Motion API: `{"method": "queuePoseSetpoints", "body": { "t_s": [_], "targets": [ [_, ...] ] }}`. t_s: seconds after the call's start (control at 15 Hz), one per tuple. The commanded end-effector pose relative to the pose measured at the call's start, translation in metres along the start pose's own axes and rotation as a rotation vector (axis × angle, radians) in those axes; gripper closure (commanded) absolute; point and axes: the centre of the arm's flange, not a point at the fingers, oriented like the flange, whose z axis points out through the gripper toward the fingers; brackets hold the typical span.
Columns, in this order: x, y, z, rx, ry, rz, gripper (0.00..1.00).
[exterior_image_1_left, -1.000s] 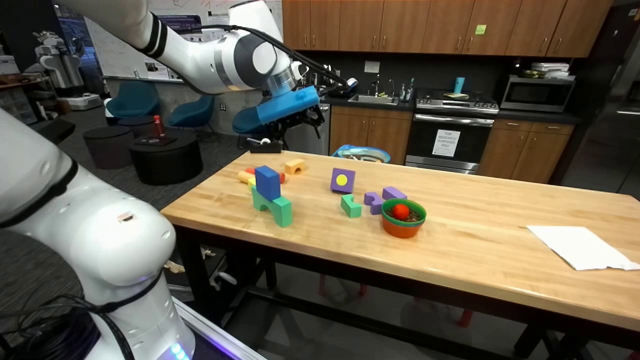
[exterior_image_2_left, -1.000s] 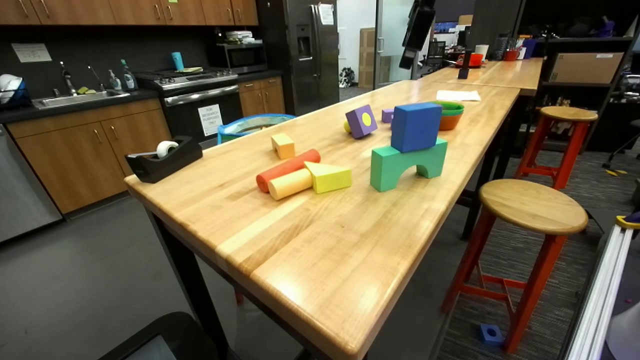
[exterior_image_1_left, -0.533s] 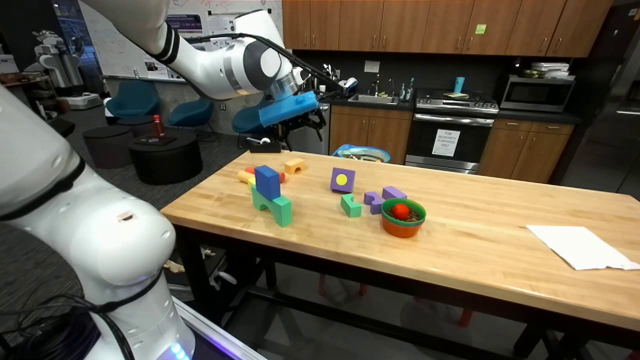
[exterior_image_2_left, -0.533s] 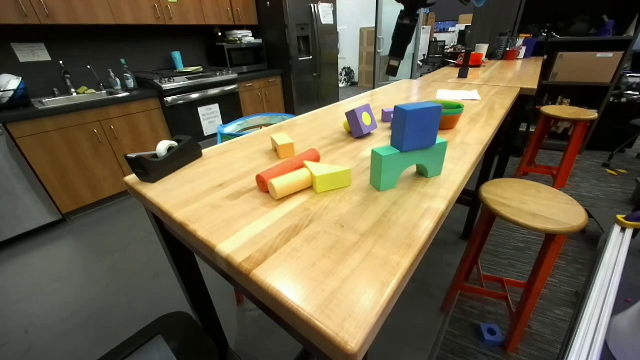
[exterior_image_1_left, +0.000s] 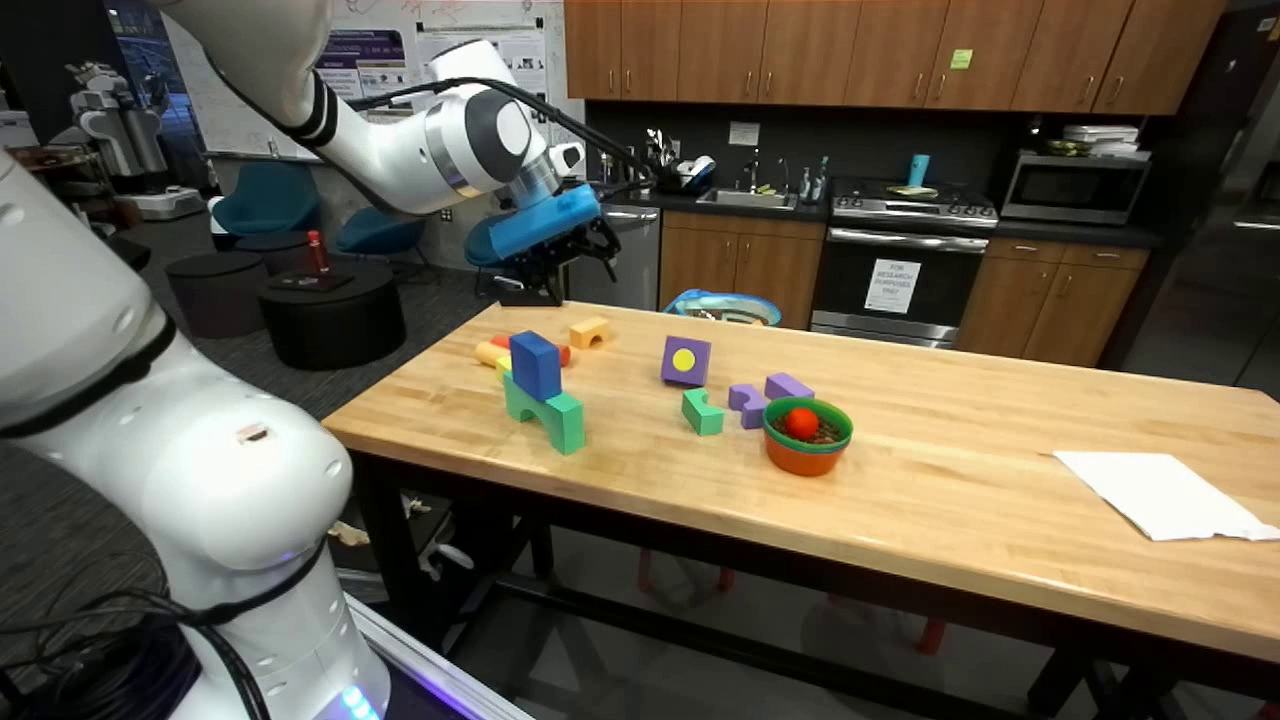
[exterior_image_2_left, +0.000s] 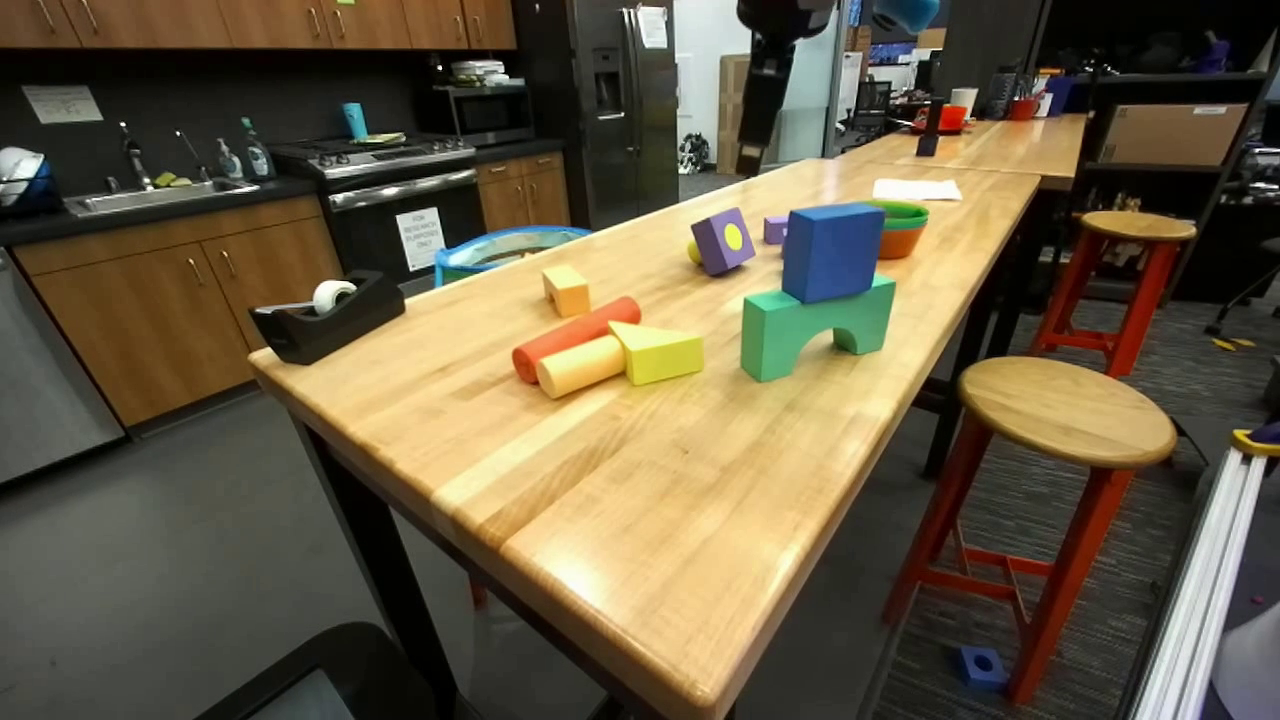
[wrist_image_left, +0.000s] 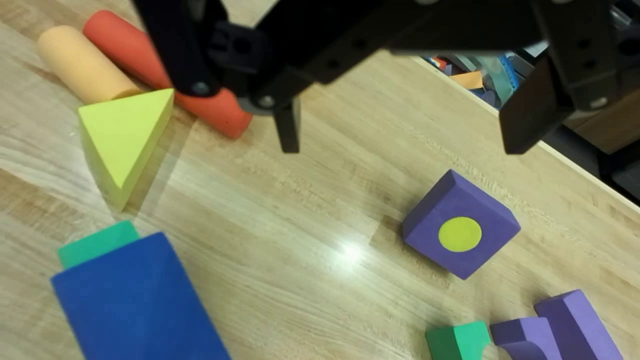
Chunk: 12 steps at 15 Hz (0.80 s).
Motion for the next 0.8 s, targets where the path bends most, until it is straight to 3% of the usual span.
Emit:
{"method": "queuePoseSetpoints", "body": {
  "t_s": [0.0,0.4,0.73],
  "targets": [
    [0.012,-0.016,0.003,-0.033,-0.005,-0.012,0.0],
    [0.006,0.008,-0.001,-0.039,0.003,0.083,0.0],
    [-0.023,0.046,0.004,-0.026,0.005,0.178,0.0]
  ]
}}
